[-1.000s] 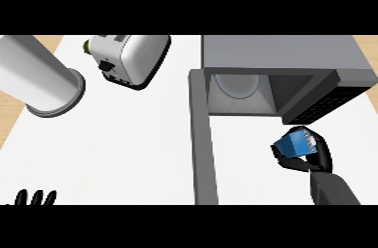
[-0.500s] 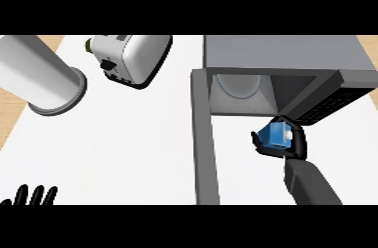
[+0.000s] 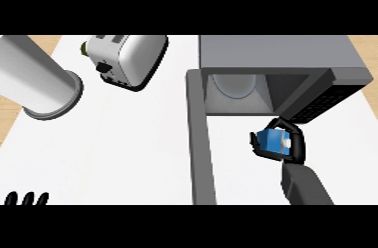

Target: Pick up the milk, place it into the microwave and close the microwave

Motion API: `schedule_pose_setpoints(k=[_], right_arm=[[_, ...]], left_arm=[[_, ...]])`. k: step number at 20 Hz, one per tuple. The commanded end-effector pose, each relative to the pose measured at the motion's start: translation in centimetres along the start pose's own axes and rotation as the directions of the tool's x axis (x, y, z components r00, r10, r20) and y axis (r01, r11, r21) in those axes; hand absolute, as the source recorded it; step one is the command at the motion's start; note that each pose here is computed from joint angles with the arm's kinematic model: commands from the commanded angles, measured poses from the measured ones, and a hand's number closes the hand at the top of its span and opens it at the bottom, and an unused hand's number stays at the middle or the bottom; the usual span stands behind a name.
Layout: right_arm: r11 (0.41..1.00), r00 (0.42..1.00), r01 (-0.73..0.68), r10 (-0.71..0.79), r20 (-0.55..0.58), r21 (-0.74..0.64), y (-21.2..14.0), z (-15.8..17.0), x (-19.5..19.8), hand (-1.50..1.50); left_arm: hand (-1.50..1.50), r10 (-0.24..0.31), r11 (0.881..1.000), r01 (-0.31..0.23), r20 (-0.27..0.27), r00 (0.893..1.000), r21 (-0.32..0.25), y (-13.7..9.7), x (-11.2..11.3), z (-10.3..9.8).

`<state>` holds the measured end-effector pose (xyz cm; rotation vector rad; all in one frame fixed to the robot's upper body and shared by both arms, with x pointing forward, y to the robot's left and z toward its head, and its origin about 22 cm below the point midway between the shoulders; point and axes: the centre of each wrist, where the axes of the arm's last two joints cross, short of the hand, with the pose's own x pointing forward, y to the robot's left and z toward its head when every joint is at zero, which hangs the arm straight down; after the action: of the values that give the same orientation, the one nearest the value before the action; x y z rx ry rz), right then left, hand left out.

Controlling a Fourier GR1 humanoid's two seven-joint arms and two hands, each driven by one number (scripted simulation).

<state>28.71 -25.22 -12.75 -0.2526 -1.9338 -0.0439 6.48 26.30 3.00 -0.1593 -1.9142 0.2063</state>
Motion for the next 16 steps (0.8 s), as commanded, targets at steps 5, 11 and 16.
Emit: schedule_pose_setpoints(k=[5, 11, 16], right_arm=[[0.999, 0.999, -0.008, 0.007, 0.036, 0.035, -0.3, 2.8, 3.2, 1.50], [0.998, 1.000, 0.007, -0.008, 0.018, 0.059, -2.4, 4.1, 7.6, 1.50], [0.974, 0.977, 0.208, -0.212, 0.031, 0.089, -1.6, 4.0, 11.5, 1.50]], left_arm=[[-1.50, 0.023, 0.999, -0.024, -0.016, 1.000, -0.027, 1.2, 0.3, -0.1], [-1.50, 0.030, 0.999, -0.030, -0.006, 1.000, -0.015, -1.4, -0.2, 0.1], [-1.50, 0.034, 0.999, -0.034, -0.015, 0.999, -0.005, -1.8, 0.1, 1.4]])
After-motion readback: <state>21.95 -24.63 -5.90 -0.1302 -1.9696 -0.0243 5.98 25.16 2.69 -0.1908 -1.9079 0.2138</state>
